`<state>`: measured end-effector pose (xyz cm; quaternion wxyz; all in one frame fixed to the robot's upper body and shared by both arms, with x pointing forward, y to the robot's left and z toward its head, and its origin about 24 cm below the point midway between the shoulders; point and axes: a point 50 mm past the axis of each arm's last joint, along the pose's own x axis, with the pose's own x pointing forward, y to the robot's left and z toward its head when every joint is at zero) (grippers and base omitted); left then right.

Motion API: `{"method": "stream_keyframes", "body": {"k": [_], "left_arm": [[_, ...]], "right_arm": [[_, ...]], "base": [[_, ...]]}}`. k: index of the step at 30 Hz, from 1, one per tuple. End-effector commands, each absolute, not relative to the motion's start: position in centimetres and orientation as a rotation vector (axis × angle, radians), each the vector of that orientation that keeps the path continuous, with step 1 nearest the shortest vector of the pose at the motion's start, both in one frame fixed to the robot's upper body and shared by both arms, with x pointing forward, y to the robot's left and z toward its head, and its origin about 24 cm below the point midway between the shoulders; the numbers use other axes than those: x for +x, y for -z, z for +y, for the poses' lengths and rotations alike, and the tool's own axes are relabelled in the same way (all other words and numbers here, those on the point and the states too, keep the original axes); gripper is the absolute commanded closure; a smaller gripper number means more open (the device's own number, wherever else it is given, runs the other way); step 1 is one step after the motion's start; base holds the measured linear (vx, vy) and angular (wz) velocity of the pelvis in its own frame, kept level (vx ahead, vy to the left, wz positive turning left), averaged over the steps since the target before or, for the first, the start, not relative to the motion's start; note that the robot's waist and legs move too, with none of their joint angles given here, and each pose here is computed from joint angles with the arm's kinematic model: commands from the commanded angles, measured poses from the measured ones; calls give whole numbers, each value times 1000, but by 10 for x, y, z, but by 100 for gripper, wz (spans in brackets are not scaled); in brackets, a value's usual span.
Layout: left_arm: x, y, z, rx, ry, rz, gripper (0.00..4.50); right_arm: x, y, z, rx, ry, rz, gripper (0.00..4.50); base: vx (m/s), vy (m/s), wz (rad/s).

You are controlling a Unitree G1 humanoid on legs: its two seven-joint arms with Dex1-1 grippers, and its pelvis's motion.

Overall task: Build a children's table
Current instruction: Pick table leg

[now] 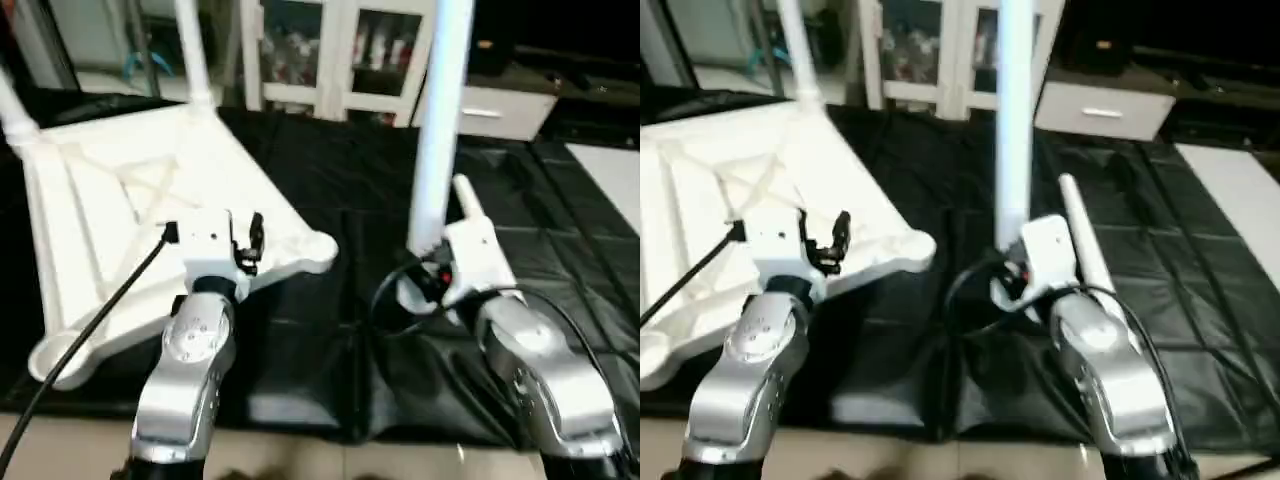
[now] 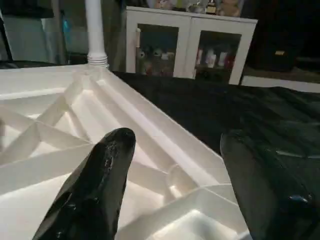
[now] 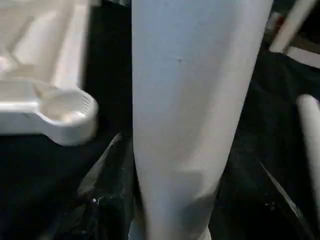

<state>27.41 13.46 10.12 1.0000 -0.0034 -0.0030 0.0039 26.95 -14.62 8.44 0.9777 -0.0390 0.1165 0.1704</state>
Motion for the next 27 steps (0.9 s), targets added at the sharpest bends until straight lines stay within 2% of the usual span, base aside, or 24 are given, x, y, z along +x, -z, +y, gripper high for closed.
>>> {"method": "stream_keyframes", "body": {"k": [1,4,9,14,20,27], "left_arm": [[273,-104,137,-14,-19,-16,132],[271,-111,133,-27,58,-52,132],[270,-109,131,-31,75,-52,132],[269,-103,127,0,118,-29,132],[268,-101,129,30,122,-28,132],[259,-95,136,54,75,-1,132]], "right_arm": [[269,-93,-147,-64,-340,194,266],[263,-93,-149,-8,-347,204,266],[261,-94,-148,-18,-364,182,266],[269,-97,-147,-32,-373,164,266],[273,-100,-145,-17,-382,149,266],[272,-100,-136,-39,-483,148,266]], "base": [[-76,-100,-2],[-49,-77,7],[-95,-86,2],[-29,-31,-7],[108,-64,-6],[180,1,-3]]}}
